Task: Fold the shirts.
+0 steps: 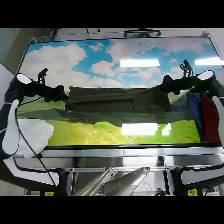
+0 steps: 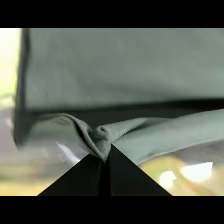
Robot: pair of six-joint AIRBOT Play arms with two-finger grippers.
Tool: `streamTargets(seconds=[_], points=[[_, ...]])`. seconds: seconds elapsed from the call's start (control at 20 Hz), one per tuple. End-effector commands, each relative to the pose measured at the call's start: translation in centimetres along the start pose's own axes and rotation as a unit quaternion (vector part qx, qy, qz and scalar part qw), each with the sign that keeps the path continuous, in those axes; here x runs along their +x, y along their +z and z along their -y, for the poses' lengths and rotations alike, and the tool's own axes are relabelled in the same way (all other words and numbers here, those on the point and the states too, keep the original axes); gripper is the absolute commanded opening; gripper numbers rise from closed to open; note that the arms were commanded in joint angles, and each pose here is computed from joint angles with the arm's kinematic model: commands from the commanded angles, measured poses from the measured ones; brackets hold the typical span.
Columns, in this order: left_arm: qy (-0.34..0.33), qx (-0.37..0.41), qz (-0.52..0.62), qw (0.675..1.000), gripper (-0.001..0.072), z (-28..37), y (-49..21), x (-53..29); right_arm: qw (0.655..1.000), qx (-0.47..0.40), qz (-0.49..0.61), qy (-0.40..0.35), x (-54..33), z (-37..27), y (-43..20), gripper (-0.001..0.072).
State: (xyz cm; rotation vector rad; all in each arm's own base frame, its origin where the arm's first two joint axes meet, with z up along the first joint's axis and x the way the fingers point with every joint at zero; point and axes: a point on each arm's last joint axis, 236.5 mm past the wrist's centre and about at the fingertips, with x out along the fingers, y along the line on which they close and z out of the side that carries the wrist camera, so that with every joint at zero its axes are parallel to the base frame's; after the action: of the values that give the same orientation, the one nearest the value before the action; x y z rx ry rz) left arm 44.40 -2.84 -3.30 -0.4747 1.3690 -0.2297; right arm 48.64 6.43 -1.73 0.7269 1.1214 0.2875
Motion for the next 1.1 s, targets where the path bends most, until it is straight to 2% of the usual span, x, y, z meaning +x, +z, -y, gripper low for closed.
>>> streamTargets(seconds=[0.0,0.1,0.2,0.5,0.65,0.7,0.75,0.8,0.95,1.0,1.05], points=[[0.072,0.004,-0.017,0.997,0.0015,-2.8,2.5,3.4,0.998,-0.021,-0.007,-0.057,2.9,4.3,0.8,0.0023],[0.116,0.017,-0.018,0.993,0.0016,-3.8,3.6,4.1,0.995,-0.049,0.006,-0.091,2.8,5.5,1.5,0.0023],[0.134,0.041,-0.010,0.990,0.0018,-3.3,4.8,4.8,0.992,-0.068,0.020,-0.107,2.6,5.8,2.2,0.0023],[0.130,0.059,-0.002,0.990,0.0018,-1.9,6.0,6.0,0.982,-0.118,0.014,-0.149,3.0,6.3,2.1,0.0022],[0.118,0.054,-0.012,0.991,0.0032,-1.3,5.5,6.2,0.983,-0.115,0.013,-0.142,3.0,5.8,2.0,0.0027],[0.108,0.051,-0.017,0.993,0.0111,-0.7,5.2,6.2,0.984,-0.113,0.013,-0.135,2.9,5.3,2.0,0.0117],[0.098,0.049,-0.018,0.994,0.0256,-0.2,5.2,6.1,0.984,-0.121,0.011,-0.130,2.5,4.7,2.1,0.0380],[0.090,0.049,-0.016,0.995,0.0263,0.3,5.4,5.9,0.984,-0.127,0.009,-0.126,1.9,3.9,2.4,0.0513],[0.086,0.059,0.002,0.995,0.0263,1.4,6.8,4.3,0.981,-0.142,-0.006,-0.135,-0.6,3.5,2.9,0.0514],[0.090,0.063,0.009,0.994,0.0261,1.4,7.3,3.4,0.981,-0.136,-0.016,-0.141,-1.3,4.3,2.7,0.0587],[0.090,0.064,0.017,0.994,0.0261,1.5,7.9,2.6,0.982,-0.123,-0.031,-0.142,-1.7,5.3,2.2,0.0711]])
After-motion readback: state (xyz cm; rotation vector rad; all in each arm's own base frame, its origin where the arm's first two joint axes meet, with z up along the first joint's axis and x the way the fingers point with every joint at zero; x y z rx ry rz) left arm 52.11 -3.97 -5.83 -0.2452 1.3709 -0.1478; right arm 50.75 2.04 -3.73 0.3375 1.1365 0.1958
